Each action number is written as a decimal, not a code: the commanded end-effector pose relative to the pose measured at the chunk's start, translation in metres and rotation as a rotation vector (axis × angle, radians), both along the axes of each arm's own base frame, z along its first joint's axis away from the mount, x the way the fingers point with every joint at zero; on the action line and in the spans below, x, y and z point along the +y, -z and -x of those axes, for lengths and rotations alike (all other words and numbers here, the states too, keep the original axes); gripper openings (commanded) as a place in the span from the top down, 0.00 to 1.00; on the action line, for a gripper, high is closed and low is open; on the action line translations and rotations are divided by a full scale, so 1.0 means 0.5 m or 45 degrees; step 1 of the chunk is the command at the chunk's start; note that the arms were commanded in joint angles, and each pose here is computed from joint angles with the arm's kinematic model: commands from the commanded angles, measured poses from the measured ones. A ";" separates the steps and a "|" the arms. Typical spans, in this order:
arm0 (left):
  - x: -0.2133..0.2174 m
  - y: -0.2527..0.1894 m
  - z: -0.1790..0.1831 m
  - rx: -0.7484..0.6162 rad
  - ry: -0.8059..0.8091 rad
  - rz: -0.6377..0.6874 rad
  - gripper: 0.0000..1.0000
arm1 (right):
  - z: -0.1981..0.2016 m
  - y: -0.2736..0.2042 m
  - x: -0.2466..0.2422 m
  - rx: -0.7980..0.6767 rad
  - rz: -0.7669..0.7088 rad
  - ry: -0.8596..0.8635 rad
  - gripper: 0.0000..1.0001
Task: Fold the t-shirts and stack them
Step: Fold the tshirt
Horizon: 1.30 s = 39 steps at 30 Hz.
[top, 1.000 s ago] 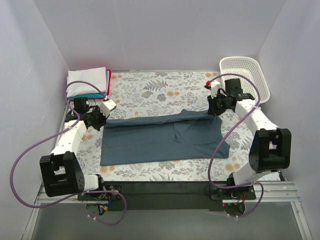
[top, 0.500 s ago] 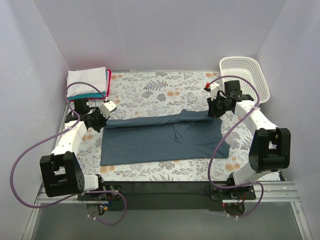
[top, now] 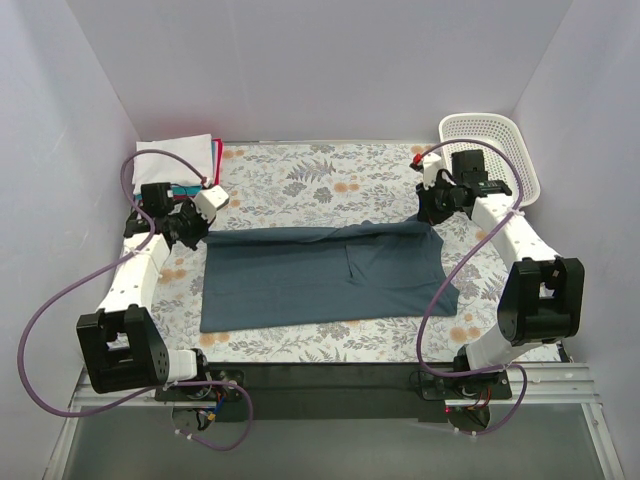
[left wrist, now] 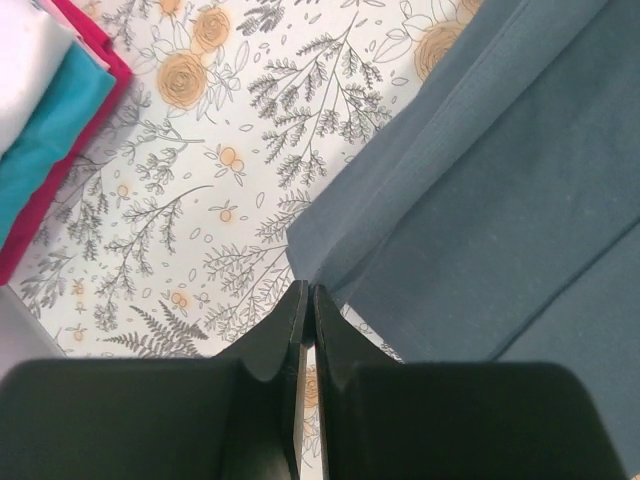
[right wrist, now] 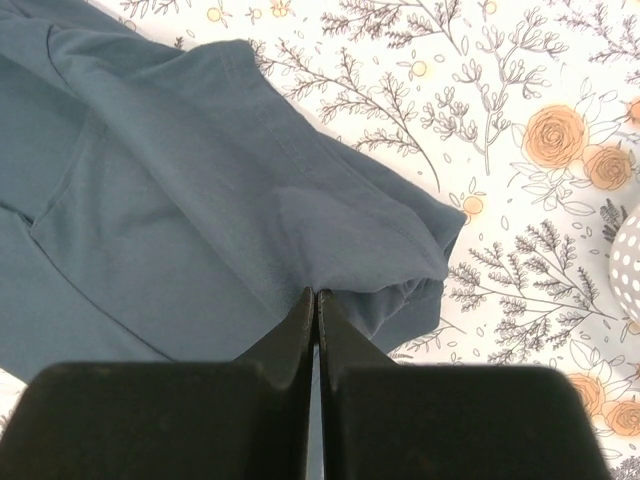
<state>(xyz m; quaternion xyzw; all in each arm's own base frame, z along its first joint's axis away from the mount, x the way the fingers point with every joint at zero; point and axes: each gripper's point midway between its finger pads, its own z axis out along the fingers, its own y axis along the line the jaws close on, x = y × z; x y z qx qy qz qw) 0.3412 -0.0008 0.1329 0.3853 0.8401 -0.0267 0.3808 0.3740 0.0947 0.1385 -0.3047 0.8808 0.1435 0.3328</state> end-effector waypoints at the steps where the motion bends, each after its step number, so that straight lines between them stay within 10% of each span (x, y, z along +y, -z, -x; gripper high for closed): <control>1: 0.006 -0.044 -0.002 -0.042 -0.011 -0.003 1.00 | 0.001 -0.040 -0.005 -0.053 0.000 -0.002 0.99; 39: 0.018 -0.002 0.081 0.006 -0.010 -0.084 1.00 | 0.094 0.014 -0.033 0.018 0.080 -0.016 0.99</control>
